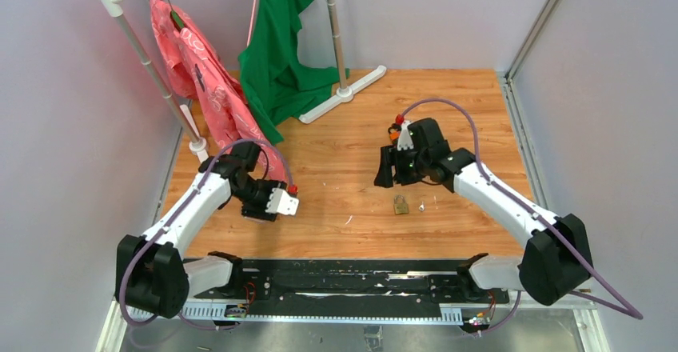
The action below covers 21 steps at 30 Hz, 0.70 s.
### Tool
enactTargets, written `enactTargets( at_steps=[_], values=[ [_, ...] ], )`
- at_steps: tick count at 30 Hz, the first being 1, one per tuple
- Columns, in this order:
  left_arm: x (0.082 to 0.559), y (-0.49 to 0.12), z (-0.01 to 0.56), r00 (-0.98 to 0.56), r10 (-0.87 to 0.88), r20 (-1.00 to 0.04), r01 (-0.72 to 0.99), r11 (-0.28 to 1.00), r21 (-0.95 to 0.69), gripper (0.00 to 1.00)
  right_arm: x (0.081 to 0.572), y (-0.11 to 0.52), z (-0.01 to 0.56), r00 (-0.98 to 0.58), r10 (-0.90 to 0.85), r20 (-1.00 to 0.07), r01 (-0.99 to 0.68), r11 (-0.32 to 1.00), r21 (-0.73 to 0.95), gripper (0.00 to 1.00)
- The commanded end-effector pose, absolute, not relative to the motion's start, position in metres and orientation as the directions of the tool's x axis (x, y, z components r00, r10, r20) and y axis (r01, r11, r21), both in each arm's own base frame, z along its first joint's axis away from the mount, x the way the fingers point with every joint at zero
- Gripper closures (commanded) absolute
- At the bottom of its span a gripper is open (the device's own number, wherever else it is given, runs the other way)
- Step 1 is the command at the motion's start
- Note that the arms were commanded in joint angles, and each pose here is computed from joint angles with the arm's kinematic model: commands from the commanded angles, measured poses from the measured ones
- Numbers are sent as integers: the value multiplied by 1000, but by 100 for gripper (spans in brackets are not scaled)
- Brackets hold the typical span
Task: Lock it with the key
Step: Pick up the lock from the center of the board.
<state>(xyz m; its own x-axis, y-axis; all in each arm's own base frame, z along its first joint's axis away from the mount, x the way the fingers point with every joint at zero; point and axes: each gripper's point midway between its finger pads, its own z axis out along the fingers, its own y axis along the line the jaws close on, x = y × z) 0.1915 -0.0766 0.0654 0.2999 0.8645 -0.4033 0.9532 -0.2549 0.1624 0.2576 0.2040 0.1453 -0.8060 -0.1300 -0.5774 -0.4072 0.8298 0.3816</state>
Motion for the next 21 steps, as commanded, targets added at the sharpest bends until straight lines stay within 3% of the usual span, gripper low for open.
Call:
enactTargets(
  at_steps=[1, 8, 13, 21],
  values=[
    [207, -106, 102, 176, 862, -475, 976, -90, 198, 100, 259, 250, 157, -757, -20, -653, -438, 757, 485, 32],
    [227, -150, 160, 237, 817, -526, 910, 3, 415, 100, 256, 320, 187, -725, 101, -681, -509, 587, 629, 25],
    [245, -164, 176, 194, 809, -555, 889, 94, 448, 100, 247, 365, 202, -755, 75, -651, -557, 450, 698, 25],
    [251, -172, 181, 212, 789, -577, 877, 106, 468, 100, 247, 412, 204, -798, 28, -602, -556, 352, 753, 29]
  ],
)
